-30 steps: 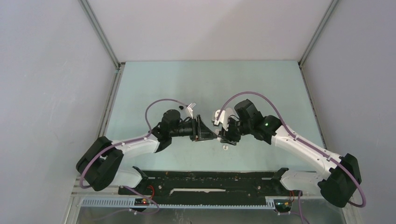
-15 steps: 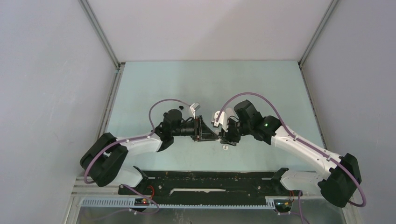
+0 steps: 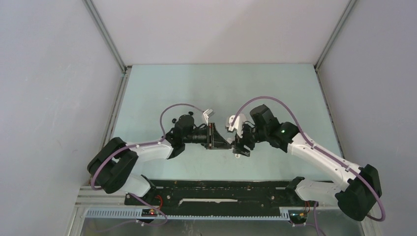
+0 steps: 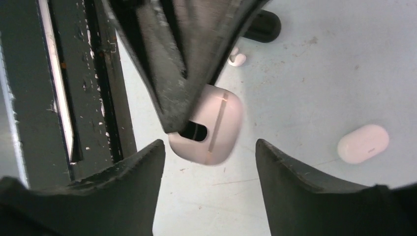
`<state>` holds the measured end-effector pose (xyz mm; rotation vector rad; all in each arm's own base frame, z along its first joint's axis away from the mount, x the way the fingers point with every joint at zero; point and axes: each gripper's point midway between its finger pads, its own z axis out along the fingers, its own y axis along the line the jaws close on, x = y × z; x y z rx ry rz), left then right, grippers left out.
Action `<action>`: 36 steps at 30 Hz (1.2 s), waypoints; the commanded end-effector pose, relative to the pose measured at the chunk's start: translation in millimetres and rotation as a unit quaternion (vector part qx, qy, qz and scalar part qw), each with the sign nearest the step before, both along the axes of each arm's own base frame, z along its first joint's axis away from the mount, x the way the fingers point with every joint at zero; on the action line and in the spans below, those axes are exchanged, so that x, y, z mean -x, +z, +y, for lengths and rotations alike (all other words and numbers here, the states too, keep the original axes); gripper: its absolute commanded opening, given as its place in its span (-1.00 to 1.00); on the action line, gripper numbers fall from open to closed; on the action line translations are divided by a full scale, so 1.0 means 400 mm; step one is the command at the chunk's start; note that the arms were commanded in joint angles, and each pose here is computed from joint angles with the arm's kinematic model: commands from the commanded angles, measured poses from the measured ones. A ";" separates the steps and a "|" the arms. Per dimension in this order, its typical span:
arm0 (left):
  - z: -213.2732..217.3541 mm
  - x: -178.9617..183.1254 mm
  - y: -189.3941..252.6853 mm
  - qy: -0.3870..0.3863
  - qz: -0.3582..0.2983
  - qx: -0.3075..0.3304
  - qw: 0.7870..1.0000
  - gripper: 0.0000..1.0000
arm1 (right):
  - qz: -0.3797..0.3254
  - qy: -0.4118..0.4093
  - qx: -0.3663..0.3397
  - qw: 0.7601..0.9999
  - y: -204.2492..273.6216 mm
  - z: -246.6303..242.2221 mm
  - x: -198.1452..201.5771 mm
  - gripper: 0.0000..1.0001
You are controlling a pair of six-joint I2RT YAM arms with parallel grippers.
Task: Insert the wireless bluetooth earbuds into the charging case
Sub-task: Pick up the charging case at the center of the board.
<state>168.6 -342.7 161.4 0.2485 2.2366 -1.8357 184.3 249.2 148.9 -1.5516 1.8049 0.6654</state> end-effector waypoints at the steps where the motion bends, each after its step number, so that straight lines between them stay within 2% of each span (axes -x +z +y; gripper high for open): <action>1: -0.006 0.019 0.066 -0.026 -0.097 0.039 0.994 -0.85 | 0.024 -0.018 -0.109 0.994 0.115 -0.011 -0.008 0.48; 4: 0.000 0.042 0.063 -0.028 -0.173 0.038 0.984 -0.94 | 0.081 -0.048 -0.187 0.978 0.181 -0.053 -0.032 0.54; 7: -0.002 0.045 0.067 0.002 -0.261 0.030 0.965 -0.98 | 0.145 -0.049 -0.231 0.961 0.209 -0.078 -0.038 0.46; 11: -0.012 0.066 0.071 0.031 -0.390 0.029 0.920 -1.00 | 0.212 -0.005 -0.233 0.949 0.183 -0.081 0.003 0.29; 14: -0.023 0.098 0.096 0.028 -0.457 0.065 0.887 -1.00 | 0.238 0.028 -0.229 0.944 0.169 -0.079 0.036 0.21; 16: -0.030 0.105 0.106 0.027 -0.465 0.083 0.881 -0.99 | 0.245 0.043 -0.226 0.942 0.168 -0.081 0.056 0.21; 23: -0.040 0.114 0.113 0.025 -0.457 0.109 0.882 -0.98 | 0.238 0.082 -0.194 0.948 0.142 -0.063 0.102 0.27; 27: -0.040 0.119 0.122 0.024 -0.458 0.119 0.880 -0.97 | 0.242 0.086 -0.175 0.950 0.126 -0.051 0.111 0.22; 30: -0.042 0.121 0.123 0.023 -0.455 0.123 0.882 -0.97 | 0.245 0.085 -0.176 0.950 0.125 -0.047 0.108 0.09; 36: -0.050 0.116 0.110 0.020 -0.449 0.117 0.886 -0.94 | 0.242 0.087 -0.181 0.949 0.134 -0.044 0.108 -0.36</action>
